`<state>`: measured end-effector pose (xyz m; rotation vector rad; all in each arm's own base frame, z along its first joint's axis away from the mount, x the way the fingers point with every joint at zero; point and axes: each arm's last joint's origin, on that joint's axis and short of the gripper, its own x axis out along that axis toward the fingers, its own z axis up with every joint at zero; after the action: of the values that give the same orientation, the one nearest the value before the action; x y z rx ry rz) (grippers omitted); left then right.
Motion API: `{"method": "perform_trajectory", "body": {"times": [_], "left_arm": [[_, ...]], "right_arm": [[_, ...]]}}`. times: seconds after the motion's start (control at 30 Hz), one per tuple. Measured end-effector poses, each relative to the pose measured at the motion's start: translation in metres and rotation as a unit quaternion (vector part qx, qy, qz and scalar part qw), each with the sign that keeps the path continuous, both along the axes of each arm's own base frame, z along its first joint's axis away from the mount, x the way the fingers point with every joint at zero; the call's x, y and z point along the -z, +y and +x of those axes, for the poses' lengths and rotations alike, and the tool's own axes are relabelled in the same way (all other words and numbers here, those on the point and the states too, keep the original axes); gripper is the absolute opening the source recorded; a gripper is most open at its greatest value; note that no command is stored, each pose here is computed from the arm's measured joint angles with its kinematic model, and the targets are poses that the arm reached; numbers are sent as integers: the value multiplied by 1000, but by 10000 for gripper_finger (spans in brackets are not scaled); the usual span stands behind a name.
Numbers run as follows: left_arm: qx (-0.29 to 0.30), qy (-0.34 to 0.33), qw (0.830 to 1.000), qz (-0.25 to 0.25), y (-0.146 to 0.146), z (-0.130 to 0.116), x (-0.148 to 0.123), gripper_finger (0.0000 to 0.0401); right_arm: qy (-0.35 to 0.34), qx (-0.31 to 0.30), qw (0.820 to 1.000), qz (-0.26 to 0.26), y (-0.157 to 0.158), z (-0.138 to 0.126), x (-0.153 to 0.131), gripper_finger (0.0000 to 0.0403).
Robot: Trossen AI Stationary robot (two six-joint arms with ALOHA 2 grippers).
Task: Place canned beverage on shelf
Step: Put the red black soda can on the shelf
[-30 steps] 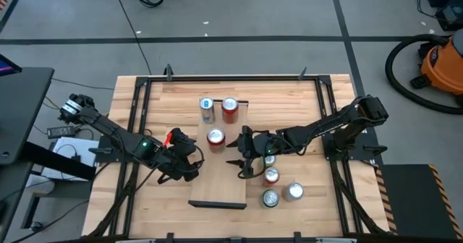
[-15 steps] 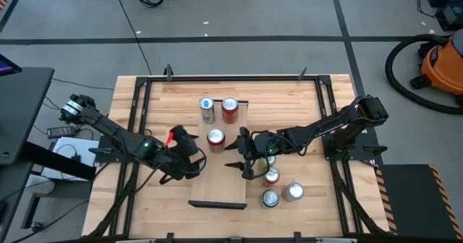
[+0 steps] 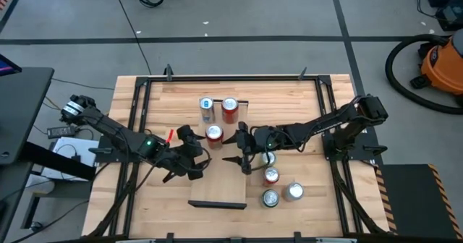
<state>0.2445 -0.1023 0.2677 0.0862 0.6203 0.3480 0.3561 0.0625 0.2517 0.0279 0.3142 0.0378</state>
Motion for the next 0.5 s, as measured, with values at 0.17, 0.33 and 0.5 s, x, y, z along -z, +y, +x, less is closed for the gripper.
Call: {"method": "perform_trajectory", "body": {"times": [0.17,0.33,0.5], "left_arm": [[-14,7,1000,4,7,1,1,396],[-36,15,999,12,16,3,2,396],[-56,30,998,18,25,3,4,396]], "right_arm": [[-4,19,1000,-8,-15,3,-1,288],[-13,33,999,-11,-30,5,-2,288],[-18,26,999,-5,-38,6,-3,288]]}}
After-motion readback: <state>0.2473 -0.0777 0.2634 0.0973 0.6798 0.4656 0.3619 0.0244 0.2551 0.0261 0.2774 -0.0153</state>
